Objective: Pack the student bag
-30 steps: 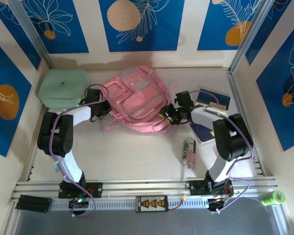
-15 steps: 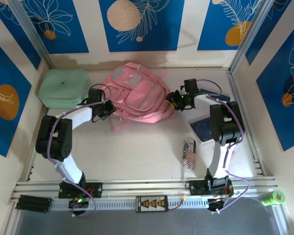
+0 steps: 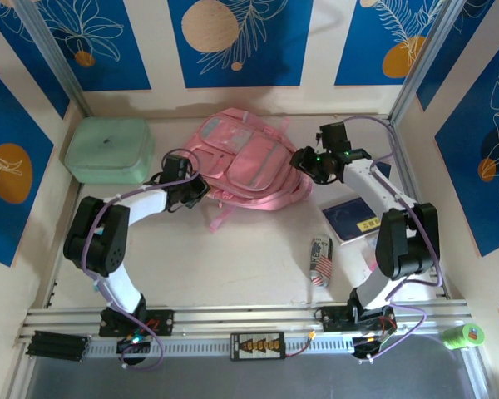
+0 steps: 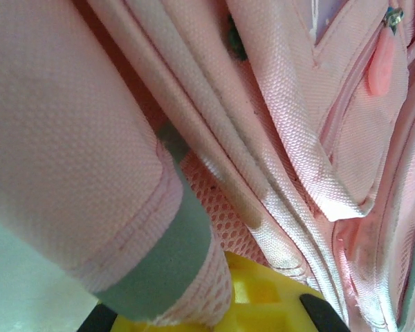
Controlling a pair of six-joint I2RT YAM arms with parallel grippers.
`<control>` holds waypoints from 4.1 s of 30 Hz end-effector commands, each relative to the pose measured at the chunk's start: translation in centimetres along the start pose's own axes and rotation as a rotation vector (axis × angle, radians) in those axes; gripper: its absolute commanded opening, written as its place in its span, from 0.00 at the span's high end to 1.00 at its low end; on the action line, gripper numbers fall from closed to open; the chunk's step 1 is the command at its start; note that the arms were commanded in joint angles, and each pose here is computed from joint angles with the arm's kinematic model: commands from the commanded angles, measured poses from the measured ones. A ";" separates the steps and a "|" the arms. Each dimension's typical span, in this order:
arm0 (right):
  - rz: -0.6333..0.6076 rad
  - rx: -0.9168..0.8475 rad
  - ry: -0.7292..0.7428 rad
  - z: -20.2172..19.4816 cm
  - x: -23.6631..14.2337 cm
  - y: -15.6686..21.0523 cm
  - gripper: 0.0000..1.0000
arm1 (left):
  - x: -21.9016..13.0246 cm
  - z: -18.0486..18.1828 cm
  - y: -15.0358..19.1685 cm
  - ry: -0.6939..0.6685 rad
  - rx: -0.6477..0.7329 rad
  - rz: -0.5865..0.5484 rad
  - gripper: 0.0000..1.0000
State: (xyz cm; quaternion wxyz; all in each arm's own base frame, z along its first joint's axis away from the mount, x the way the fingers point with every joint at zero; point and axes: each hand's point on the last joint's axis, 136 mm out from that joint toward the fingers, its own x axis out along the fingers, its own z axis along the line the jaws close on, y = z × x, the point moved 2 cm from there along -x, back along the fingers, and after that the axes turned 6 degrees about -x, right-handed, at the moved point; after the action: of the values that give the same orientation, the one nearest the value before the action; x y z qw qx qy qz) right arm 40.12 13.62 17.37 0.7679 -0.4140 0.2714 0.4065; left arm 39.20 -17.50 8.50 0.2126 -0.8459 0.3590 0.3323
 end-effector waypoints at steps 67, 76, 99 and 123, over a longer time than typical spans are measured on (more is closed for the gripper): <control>0.212 0.560 0.353 -20.5 -1.8 9.0 0.53 | 12.2 -18.3 24.8 0.160 0.929 0.382 0.49; 0.240 0.564 0.322 -20.4 -0.9 9.1 0.56 | 15.1 -15.4 26.4 0.078 0.917 0.468 0.64; 0.190 0.382 0.394 -15.5 -3.7 6.4 0.66 | 16.5 -8.2 27.2 -0.122 0.955 0.625 0.83; 0.013 0.288 0.255 -13.8 -6.2 3.9 1.00 | 6.1 -22.7 23.6 0.290 0.782 0.572 0.56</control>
State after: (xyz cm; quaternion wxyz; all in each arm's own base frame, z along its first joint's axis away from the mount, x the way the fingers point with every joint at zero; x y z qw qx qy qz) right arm 31.34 0.40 10.57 0.7412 -0.3317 0.4919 0.3139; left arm 33.35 -49.89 8.05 0.4184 -0.5671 0.6929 0.1527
